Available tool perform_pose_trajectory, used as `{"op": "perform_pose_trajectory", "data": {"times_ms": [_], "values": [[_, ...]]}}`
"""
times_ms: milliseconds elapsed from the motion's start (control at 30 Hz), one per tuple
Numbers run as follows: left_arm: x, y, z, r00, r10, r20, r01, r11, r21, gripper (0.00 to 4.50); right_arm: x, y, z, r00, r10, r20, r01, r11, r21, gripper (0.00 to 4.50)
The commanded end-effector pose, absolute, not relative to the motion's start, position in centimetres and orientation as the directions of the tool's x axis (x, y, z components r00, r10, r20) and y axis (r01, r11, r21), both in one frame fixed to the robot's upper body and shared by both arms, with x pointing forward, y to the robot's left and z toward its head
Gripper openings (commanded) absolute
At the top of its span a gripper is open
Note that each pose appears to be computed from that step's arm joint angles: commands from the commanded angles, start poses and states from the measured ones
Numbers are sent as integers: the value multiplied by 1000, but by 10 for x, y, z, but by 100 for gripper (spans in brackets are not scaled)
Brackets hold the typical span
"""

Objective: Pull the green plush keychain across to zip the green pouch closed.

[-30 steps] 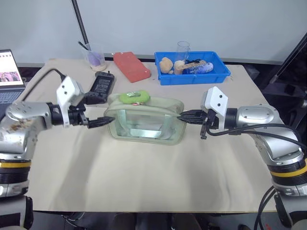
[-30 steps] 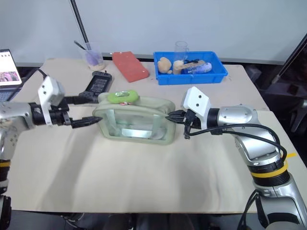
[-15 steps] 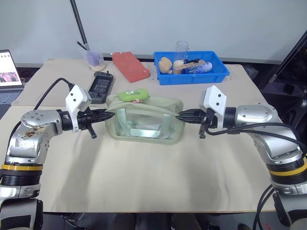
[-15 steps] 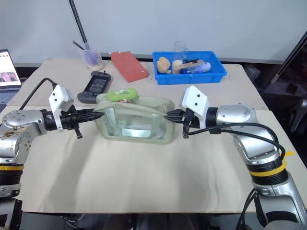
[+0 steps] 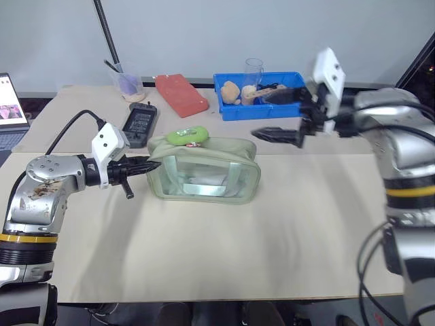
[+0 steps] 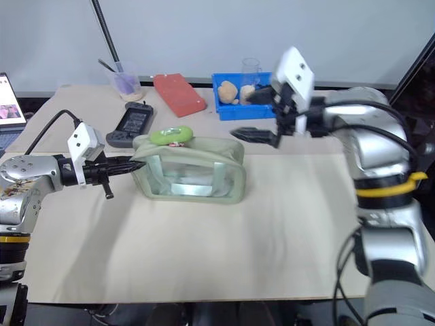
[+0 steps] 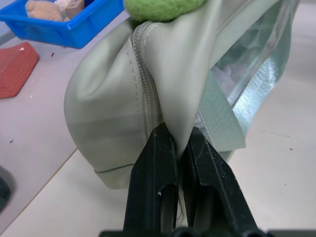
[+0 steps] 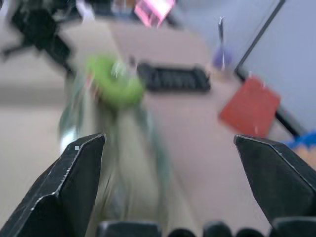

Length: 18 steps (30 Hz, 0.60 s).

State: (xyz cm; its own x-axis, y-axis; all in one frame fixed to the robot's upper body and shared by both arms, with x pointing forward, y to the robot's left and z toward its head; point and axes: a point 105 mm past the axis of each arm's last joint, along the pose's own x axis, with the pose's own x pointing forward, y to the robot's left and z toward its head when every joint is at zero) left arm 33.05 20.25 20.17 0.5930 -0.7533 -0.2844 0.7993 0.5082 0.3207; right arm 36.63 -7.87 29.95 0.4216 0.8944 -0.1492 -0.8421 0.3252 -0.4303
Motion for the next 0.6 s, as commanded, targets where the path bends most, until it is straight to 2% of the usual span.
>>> {"op": "perform_pose_trajectory", "data": {"times_ms": [33,100,233,400,600], "values": [[330,199,201,581,-758,-297,806,485,340,0,375,-49,314,412,907,-93,-851,346,-394,446],[329,197,199,577,-760,-299,808,481,340,0,381,-30,314,399,913,-83,-868,347,-354,446],[327,198,196,575,-757,-310,810,476,342,0,380,-10,293,348,926,-145,-899,285,-334,446],[323,200,195,578,-753,-314,809,478,343,0,384,-8,268,354,908,-225,-911,280,-303,446],[324,200,195,580,-750,-318,808,480,342,0,387,-11,258,366,895,-256,-912,291,-289,446]]}}
